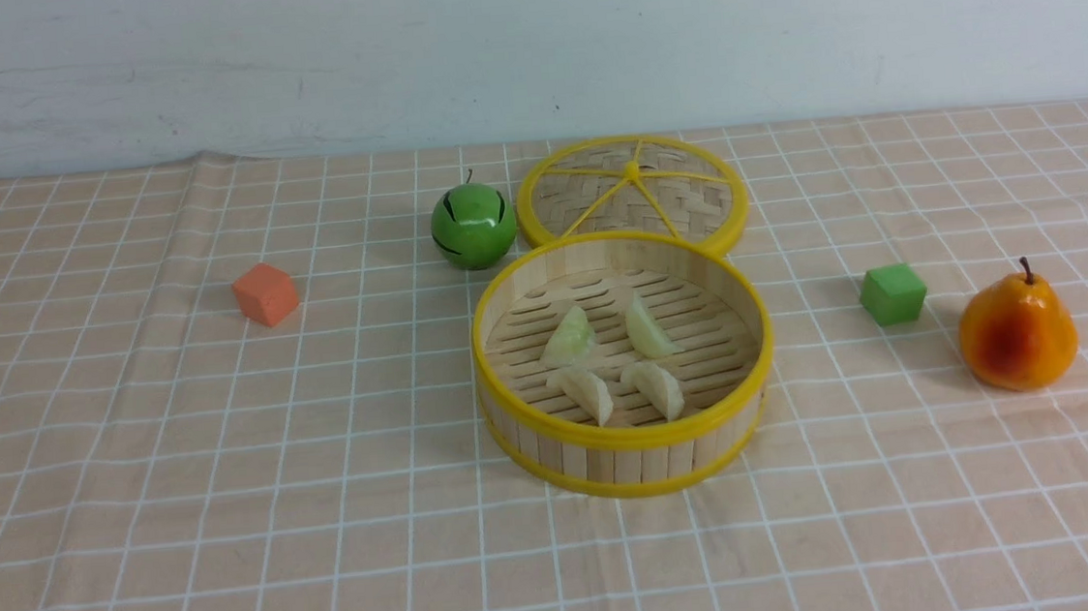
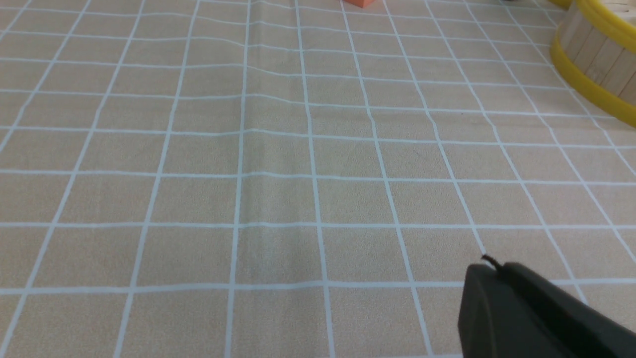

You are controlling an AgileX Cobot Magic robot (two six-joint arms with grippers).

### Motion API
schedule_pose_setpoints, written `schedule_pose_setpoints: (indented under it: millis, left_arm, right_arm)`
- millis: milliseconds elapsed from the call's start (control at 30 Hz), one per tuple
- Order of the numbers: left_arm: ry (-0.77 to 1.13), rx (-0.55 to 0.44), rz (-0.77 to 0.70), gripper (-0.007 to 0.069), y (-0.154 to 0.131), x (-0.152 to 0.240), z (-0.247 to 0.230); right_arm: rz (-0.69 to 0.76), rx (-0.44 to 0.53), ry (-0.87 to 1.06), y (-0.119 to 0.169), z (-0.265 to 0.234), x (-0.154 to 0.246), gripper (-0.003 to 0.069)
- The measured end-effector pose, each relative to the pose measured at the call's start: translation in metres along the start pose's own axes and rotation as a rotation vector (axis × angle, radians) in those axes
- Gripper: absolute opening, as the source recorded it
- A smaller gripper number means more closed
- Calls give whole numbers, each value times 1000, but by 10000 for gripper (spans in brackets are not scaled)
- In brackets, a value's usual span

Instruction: Put the dumplings into the steamer on the table with the brown tablecloth.

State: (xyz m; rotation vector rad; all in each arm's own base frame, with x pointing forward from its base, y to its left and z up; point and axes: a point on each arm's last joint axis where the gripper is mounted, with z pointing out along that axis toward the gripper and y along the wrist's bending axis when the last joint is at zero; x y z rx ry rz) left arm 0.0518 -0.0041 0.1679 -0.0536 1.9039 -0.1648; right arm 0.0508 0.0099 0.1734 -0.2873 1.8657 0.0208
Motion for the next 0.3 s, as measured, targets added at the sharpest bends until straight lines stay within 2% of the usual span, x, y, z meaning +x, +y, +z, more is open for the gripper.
schedule_pose_setpoints:
  millis: [300]
  left_arm:
    - [0, 0, 0, -10, 0, 0, 0]
  right_arm:
    - [0, 0, 0, 0, 0, 0, 66]
